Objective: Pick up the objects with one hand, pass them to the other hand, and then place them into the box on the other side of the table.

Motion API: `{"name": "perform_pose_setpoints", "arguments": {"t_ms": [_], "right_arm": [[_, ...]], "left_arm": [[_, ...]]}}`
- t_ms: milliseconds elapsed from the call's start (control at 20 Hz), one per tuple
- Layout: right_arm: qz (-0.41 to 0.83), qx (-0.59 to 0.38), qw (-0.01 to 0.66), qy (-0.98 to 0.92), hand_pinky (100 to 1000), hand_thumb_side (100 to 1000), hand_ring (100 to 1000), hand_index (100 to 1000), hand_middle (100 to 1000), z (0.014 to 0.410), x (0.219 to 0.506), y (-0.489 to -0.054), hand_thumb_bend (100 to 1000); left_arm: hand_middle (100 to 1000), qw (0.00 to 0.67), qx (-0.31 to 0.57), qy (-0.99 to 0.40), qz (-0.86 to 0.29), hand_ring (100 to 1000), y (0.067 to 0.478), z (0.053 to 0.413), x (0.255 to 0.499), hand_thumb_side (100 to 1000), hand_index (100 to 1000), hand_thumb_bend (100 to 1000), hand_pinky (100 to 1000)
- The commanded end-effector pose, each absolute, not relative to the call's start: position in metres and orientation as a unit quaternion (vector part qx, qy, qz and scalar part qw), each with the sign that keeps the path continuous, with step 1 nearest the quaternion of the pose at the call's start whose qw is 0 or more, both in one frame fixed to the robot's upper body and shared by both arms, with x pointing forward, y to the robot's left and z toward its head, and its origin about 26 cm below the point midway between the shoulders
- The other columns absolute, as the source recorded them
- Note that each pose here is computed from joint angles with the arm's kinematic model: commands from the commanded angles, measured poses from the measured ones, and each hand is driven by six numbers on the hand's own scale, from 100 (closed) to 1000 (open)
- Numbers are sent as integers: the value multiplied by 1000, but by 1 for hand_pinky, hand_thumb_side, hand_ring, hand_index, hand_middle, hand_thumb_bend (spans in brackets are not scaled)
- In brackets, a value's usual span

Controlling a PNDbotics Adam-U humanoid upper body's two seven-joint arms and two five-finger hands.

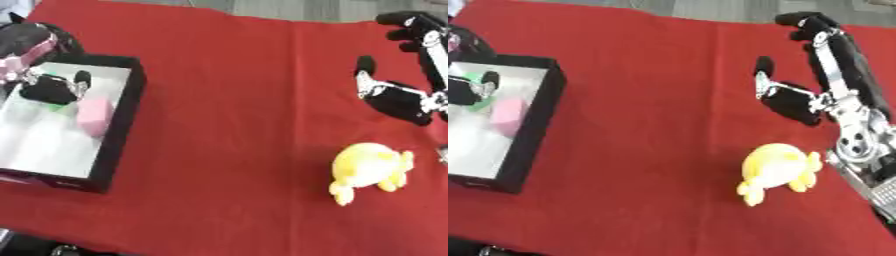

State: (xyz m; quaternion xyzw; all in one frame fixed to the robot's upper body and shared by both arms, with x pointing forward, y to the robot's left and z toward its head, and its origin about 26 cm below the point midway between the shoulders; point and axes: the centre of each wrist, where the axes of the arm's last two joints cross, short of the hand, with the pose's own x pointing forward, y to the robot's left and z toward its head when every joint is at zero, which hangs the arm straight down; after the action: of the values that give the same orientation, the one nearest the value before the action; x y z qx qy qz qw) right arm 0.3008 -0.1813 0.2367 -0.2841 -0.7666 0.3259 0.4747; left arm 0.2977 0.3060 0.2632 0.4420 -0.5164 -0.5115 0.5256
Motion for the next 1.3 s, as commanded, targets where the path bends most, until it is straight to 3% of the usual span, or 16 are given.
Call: {"name": "perform_pose_setpoints", "arguments": {"t_ms": [50,500,700,1250,1300], "right_arm": [[349,-291,485,-747,855,157,858,852,880,248,299,-192,100],[437,-270,528,-676,892,284,890,854,910,239,298,-211,100],[476,-265,536,-645,903,287,893,858,902,230,297,-221,100],[545,-250,530,-600,916,340,904,886,923,224,295,-235,100],[548,-248,528,-600,916,309,904,888,926,226,295,-235,100]], "left_arm": [[756,503,416,-543,-527,806,304,279,289,281,791,100,938],[763,496,372,-582,-525,750,305,280,288,255,780,100,927],[709,496,352,-595,-526,717,304,279,288,270,768,100,879],[687,500,342,-601,-522,710,303,277,288,287,751,100,884],[686,500,342,-601,-522,711,303,277,288,286,750,100,885]]}}
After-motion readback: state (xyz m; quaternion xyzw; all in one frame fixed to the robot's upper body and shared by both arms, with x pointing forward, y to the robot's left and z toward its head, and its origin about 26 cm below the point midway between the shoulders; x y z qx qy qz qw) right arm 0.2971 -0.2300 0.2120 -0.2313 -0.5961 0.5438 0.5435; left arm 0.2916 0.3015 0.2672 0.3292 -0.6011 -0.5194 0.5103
